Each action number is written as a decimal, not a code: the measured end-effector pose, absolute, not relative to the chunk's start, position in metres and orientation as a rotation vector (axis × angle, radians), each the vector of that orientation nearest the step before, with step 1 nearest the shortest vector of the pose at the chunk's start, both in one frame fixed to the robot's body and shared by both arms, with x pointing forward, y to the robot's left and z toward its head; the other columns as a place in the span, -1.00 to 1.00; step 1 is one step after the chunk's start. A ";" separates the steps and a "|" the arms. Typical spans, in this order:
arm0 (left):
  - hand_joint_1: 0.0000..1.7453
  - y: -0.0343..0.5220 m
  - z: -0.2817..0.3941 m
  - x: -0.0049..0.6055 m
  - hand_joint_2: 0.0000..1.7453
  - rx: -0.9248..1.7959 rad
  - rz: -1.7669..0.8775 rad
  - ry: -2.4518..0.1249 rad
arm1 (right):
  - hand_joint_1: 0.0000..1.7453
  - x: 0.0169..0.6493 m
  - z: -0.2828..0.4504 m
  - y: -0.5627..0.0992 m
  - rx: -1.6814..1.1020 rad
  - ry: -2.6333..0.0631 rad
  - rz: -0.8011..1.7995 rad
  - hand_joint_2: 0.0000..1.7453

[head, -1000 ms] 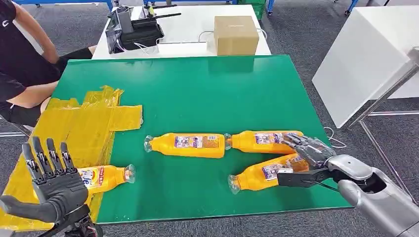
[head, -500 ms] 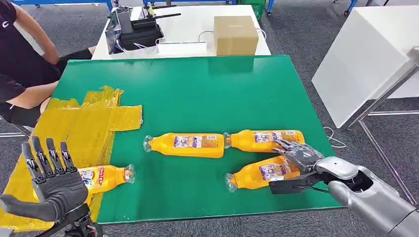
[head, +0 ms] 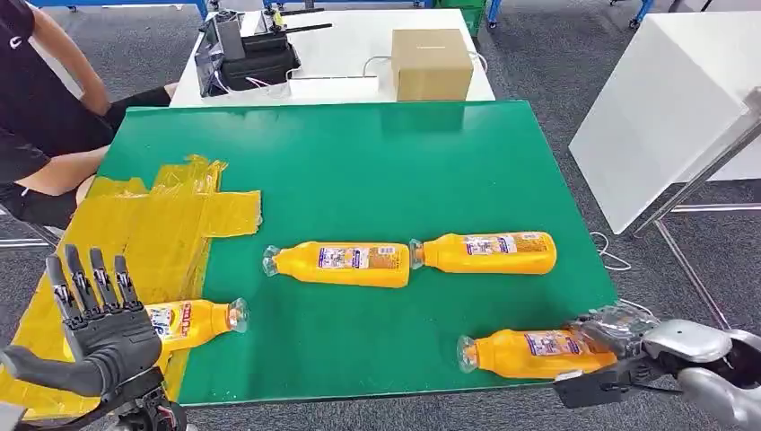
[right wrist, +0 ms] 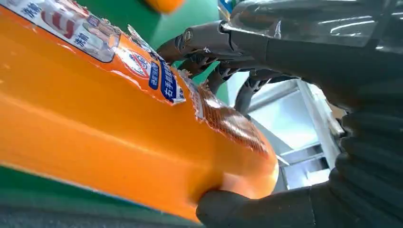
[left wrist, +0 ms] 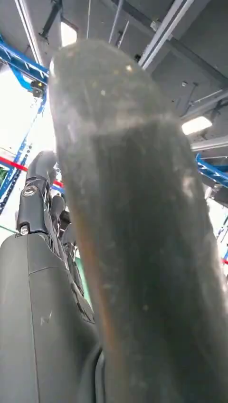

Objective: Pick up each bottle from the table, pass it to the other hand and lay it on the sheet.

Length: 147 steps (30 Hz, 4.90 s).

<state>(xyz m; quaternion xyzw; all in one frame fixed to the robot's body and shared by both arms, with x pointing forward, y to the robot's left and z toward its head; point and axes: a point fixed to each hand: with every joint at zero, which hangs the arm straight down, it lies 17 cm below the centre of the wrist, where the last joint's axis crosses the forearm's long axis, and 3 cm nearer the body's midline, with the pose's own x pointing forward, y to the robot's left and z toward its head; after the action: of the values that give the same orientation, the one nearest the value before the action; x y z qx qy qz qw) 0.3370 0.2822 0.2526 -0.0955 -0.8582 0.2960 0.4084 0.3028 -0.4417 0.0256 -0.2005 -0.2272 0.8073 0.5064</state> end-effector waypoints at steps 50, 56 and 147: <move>-1.00 0.278 0.252 0.332 -1.00 -0.275 0.736 -2.174 | 1.00 0.352 0.026 -0.305 -0.153 -1.321 0.957 1.00; -1.00 0.279 0.251 0.331 -1.00 -0.272 0.737 -2.176 | 1.00 0.349 0.037 -0.292 -0.087 -1.373 0.920 1.00; -1.00 0.143 0.187 0.357 1.00 -0.489 0.218 -1.843 | 1.00 0.389 0.144 -0.065 0.205 -1.775 0.880 1.00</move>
<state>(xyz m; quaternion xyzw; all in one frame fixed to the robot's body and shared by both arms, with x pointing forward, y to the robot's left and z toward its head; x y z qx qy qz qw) 0.3572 0.1431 0.1869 -0.2088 -0.7864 0.0931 0.5738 0.3886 -0.0648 0.1440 0.0864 -0.7480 0.3706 0.5438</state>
